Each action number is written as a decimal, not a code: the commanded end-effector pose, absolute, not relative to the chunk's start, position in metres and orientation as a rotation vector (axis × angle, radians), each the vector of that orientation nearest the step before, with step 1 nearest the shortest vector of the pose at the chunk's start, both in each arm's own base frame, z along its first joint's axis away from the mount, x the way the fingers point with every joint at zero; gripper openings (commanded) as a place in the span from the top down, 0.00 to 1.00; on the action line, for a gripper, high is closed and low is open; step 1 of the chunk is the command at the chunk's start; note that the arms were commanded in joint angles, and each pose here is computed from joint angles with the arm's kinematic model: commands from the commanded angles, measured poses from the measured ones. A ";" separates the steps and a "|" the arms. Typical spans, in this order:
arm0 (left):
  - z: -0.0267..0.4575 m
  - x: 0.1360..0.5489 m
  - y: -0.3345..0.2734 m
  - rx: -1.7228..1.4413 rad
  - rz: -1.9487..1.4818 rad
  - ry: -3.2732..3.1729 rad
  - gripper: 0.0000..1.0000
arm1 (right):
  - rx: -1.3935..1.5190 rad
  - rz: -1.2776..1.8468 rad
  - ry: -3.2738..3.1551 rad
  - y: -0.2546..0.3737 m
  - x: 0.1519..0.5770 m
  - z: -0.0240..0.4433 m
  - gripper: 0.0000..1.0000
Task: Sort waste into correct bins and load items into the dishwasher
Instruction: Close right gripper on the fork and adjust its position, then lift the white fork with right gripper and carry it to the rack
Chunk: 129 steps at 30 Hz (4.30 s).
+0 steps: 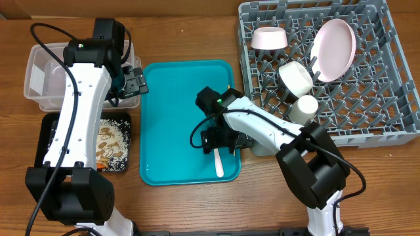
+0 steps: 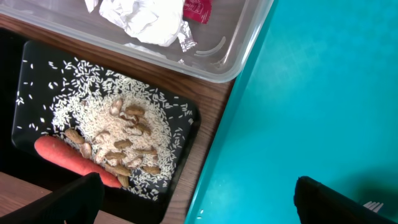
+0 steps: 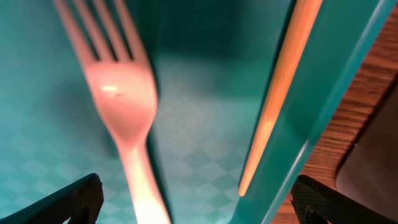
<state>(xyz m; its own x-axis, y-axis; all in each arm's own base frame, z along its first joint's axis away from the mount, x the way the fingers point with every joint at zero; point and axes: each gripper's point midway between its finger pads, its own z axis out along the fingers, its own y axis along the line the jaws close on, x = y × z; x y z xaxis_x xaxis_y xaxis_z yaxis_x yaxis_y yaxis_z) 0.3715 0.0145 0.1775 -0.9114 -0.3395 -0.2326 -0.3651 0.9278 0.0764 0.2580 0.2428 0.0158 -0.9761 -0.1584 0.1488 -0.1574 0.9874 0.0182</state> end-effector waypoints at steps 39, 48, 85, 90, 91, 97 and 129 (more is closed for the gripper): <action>0.196 0.373 0.017 -0.544 0.172 2.813 0.00 | -0.119 0.036 -2.988 0.266 0.258 0.022 0.24; 0.196 0.373 0.017 -0.544 0.172 2.813 0.00 | -0.153 0.058 -2.869 0.264 0.250 -0.015 0.25; 0.196 0.373 0.017 -0.544 0.172 2.813 0.00 | -0.162 0.056 -2.870 0.263 0.252 -0.015 0.68; 0.196 0.373 0.017 -0.543 0.172 2.813 0.00 | -0.162 0.055 -2.870 0.263 0.252 -0.015 0.74; 0.196 0.373 0.017 -0.544 0.172 2.813 0.00 | -0.162 0.055 -2.870 0.263 0.252 -0.015 0.75; 0.196 0.373 0.017 -0.544 0.172 2.813 0.00 | -0.162 0.056 -2.870 0.263 0.252 -0.015 0.84; 0.196 0.373 0.017 -0.544 0.172 2.813 0.00 | -0.111 0.059 -2.967 0.273 0.282 0.027 0.96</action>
<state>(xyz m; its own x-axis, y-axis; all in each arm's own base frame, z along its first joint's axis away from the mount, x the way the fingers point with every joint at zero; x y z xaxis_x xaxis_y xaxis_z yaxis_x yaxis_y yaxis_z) 0.3715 0.0145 0.1775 -0.9114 -0.3395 -0.2326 -0.3651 0.9278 0.0764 0.2679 0.2683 0.0214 -0.9723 0.1019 0.2103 0.0917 0.9941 -0.0578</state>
